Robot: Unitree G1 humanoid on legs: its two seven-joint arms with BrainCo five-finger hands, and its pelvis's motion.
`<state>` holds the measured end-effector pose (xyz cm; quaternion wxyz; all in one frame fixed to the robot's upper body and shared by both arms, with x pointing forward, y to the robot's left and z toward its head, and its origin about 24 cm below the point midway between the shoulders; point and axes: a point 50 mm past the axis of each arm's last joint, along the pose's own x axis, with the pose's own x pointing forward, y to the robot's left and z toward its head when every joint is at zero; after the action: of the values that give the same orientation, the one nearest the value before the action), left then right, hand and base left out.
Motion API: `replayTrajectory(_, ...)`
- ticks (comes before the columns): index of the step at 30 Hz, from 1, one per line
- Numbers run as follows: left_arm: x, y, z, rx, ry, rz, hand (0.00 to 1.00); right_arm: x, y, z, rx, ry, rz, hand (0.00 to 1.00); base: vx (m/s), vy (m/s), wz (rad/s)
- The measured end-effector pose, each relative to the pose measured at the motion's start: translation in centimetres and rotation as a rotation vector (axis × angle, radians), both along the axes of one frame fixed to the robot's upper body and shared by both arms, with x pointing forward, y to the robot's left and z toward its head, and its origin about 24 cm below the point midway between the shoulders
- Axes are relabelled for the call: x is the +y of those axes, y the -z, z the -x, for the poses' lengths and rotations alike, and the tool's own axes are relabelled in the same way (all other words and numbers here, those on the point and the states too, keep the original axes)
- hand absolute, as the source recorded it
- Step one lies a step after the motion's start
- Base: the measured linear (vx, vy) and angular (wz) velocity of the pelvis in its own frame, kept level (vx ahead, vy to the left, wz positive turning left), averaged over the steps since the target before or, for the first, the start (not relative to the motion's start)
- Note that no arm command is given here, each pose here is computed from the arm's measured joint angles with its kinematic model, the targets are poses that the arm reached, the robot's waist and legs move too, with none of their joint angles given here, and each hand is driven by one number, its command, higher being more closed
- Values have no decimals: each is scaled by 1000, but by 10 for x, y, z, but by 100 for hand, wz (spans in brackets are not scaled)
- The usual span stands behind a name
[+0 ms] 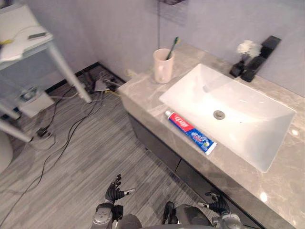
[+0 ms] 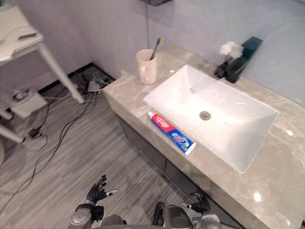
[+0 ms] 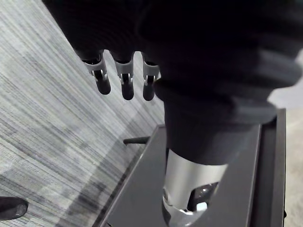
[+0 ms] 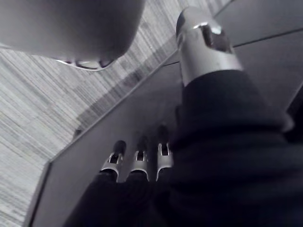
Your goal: Organize washtable
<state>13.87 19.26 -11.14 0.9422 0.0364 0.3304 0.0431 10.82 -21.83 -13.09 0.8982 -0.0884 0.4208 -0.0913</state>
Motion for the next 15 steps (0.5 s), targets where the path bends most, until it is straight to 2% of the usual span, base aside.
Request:
replayTrajectory(4,-6,0,-2,-11,-2,17,0,-8,-2,2,-5,22,21,0,211,235,-127)
replayTrajectory(9,-6,-2,-4,-19,4,12,0,8,-1,7,-14,14,-17,0,233,348,-84)
replayTrajectory(15,7,1,4,17,-3,-26,0,19,-2,-13,-35,-36,-39,0,91,153,-87)
